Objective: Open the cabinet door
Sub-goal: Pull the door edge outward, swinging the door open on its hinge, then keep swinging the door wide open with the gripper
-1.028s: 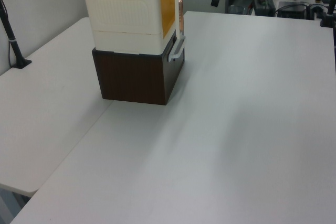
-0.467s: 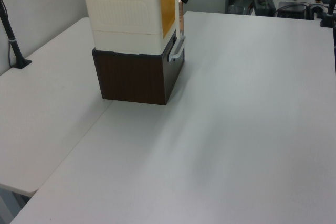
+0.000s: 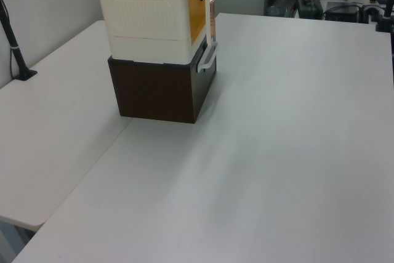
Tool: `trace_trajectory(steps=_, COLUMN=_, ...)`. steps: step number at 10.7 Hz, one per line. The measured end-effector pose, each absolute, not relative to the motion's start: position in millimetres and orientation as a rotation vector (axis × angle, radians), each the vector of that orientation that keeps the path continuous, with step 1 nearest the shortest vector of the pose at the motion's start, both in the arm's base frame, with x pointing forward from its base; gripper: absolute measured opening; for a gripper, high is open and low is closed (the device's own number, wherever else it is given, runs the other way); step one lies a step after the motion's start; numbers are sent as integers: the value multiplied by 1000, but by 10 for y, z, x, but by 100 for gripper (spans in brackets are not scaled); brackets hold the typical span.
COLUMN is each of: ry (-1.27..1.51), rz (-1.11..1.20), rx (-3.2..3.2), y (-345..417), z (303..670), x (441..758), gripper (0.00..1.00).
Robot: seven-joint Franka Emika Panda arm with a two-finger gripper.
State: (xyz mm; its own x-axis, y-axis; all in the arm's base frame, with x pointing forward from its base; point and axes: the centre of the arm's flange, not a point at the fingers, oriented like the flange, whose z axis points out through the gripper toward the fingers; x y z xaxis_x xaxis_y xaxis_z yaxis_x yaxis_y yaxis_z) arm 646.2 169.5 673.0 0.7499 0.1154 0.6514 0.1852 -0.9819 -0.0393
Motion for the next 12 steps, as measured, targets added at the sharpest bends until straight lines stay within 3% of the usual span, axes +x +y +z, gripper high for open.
trace_trajectory(steps=6, ry=-223, rz=-1147, rx=-2808, y=1665, z=6419, x=6748, gripper=90)
trace_trajectory(steps=12, ry=-305, rz=-914, rx=-3003, y=1256, z=6585, x=6510, gripper=91)
